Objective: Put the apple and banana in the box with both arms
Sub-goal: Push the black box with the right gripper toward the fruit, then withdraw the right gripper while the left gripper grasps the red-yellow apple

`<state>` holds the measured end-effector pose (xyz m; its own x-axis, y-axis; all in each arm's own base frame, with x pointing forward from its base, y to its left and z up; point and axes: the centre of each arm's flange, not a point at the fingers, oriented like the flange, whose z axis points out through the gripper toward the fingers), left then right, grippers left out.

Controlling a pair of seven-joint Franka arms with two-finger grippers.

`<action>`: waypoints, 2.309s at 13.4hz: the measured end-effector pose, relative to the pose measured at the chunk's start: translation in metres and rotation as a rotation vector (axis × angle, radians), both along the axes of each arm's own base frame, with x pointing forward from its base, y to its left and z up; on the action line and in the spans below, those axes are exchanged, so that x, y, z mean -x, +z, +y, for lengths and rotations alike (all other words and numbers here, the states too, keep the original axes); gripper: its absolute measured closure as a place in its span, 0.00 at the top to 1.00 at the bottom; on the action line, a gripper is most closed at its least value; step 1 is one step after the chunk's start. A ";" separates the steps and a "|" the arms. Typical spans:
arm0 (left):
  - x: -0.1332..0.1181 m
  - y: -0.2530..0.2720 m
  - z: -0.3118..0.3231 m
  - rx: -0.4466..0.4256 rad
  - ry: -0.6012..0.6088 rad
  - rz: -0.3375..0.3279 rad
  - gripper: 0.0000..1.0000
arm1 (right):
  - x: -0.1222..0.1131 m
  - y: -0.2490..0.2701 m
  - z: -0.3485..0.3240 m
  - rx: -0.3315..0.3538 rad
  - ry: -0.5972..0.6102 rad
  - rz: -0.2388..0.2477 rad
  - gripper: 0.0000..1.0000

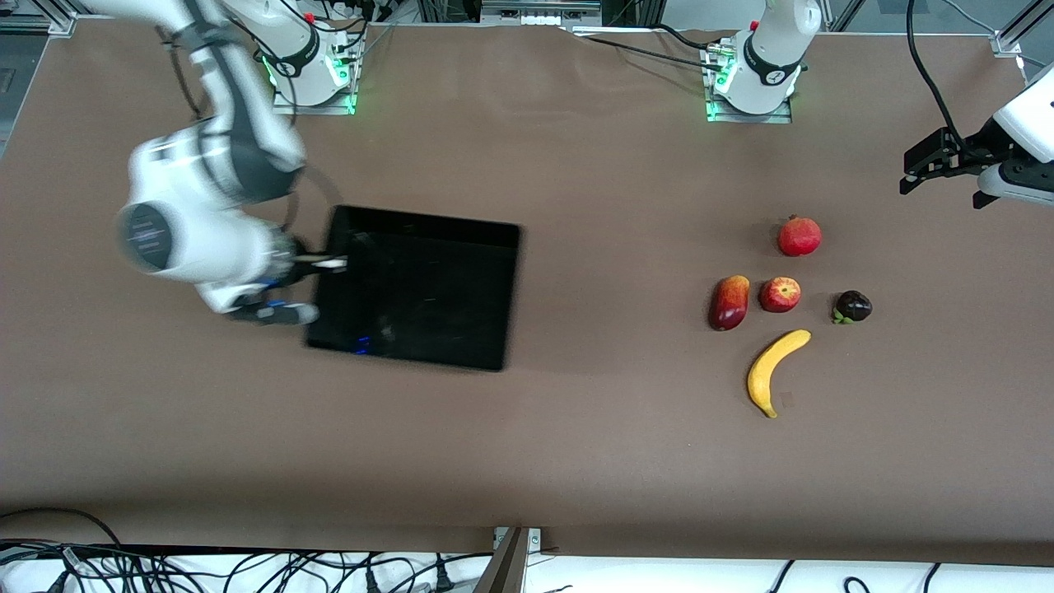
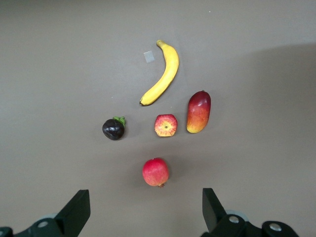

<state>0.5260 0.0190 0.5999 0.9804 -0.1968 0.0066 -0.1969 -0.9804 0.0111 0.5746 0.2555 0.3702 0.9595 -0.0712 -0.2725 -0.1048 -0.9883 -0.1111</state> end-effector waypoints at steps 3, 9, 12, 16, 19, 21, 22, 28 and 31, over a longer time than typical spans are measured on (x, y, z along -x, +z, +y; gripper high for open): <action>-0.003 -0.007 0.010 0.001 0.016 0.014 1.00 | 0.046 -0.035 0.129 -0.010 -0.008 -0.037 0.04; -0.012 -0.026 0.013 0.004 0.020 0.048 1.00 | 0.102 -0.130 0.265 -0.096 -0.006 -0.089 0.04; -0.022 -0.046 0.012 0.007 0.018 0.073 1.00 | 0.112 -0.134 0.282 -0.111 0.013 -0.109 0.20; -0.032 -0.063 0.004 0.008 0.002 0.081 1.00 | 0.070 -0.063 0.254 -0.094 -0.012 -0.162 0.62; -0.049 -0.105 -0.001 0.009 -0.024 0.058 1.00 | 0.021 0.044 0.160 -0.026 -0.067 -0.182 0.97; -0.054 -0.163 -0.008 0.009 -0.060 0.028 1.00 | -0.004 0.093 0.085 -0.012 -0.081 -0.189 1.00; -0.053 -0.194 -0.011 0.009 -0.087 0.018 1.00 | -0.016 0.106 0.042 -0.002 -0.071 -0.172 1.00; -0.027 -0.336 -0.011 0.020 -0.307 0.044 1.00 | -0.027 0.122 -0.189 0.152 0.026 -0.157 1.00; -0.014 -0.369 -0.016 0.030 -0.342 0.085 1.00 | 0.002 0.139 -0.231 0.181 0.043 -0.224 1.00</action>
